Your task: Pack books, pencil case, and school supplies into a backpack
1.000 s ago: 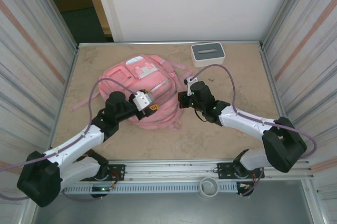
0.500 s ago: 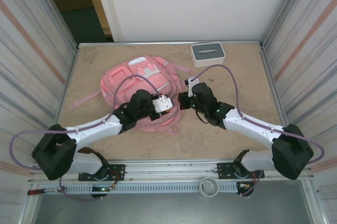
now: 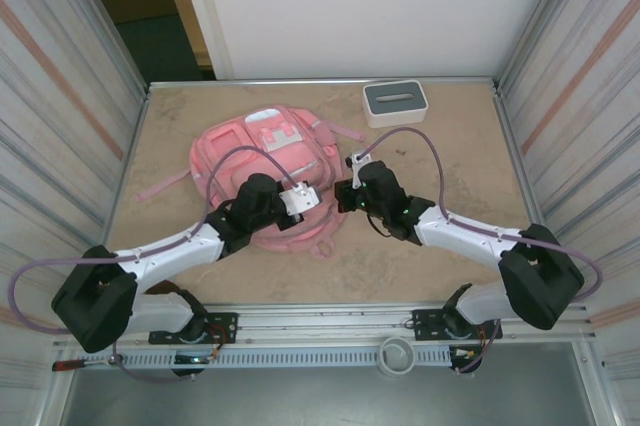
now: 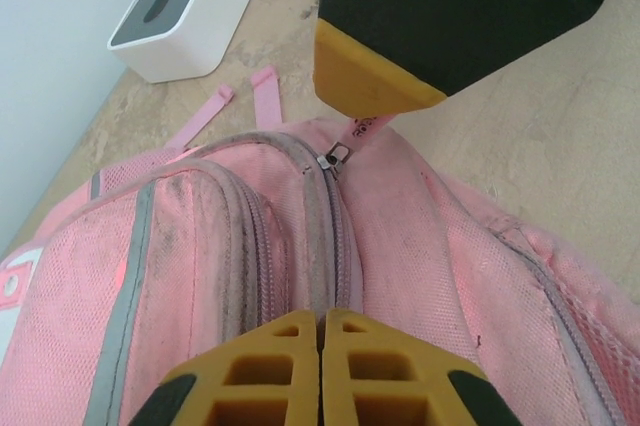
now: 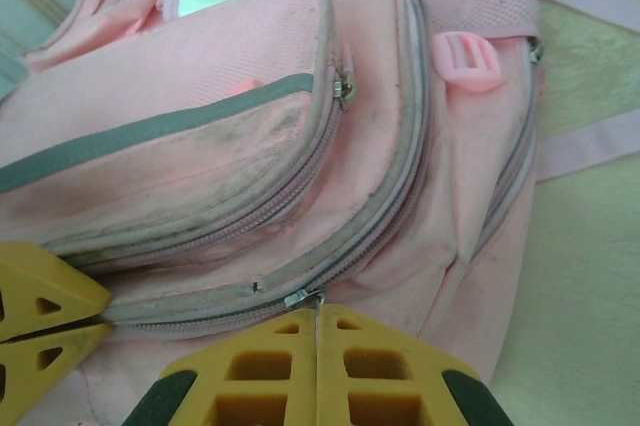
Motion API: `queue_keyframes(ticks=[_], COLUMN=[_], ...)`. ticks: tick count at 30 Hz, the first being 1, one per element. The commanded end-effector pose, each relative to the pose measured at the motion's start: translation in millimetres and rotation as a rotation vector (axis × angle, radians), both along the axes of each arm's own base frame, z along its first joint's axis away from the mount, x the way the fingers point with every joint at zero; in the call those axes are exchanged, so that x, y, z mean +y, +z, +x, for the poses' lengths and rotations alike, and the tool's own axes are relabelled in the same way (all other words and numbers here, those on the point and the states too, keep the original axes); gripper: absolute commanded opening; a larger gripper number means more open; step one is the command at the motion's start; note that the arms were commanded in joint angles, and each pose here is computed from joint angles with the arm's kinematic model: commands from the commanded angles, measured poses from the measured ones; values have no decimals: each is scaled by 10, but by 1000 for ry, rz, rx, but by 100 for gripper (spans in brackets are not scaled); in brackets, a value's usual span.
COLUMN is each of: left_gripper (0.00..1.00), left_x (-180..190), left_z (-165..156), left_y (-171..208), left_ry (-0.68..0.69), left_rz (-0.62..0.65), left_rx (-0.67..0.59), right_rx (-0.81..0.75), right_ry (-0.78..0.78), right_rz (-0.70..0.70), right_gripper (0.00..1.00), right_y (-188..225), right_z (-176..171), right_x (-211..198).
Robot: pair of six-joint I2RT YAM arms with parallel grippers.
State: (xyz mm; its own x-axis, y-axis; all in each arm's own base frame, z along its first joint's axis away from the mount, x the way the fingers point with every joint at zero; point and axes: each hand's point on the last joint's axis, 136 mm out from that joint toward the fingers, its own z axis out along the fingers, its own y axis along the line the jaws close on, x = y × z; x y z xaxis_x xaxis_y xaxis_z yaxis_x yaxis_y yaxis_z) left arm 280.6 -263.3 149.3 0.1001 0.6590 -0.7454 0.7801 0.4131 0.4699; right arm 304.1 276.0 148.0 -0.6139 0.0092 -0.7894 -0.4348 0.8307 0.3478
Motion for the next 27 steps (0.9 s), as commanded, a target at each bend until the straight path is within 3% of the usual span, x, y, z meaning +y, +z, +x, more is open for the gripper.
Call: queue_keyframes(ticks=[1,7,17,27], left_gripper=[0,0,0,0], left_x=[81,80,89,98], left_z=[58,44,47,48], left_y=[163,189,177,169], left_ry=[38,34,38,41], left_rz=[-42,-61,-54,-51], left_rx=[-35,-43,-34,-38], right_rx=[33,98,145,159], right_ry=[-1,-5,-10,-24], right_rz=[24,33,78,88], right_gripper=[0,0,15,16], right_y=[-128,-373,-559,-638], right_z=[10,-37,-31,-24], right_x=[-1,6,90,104])
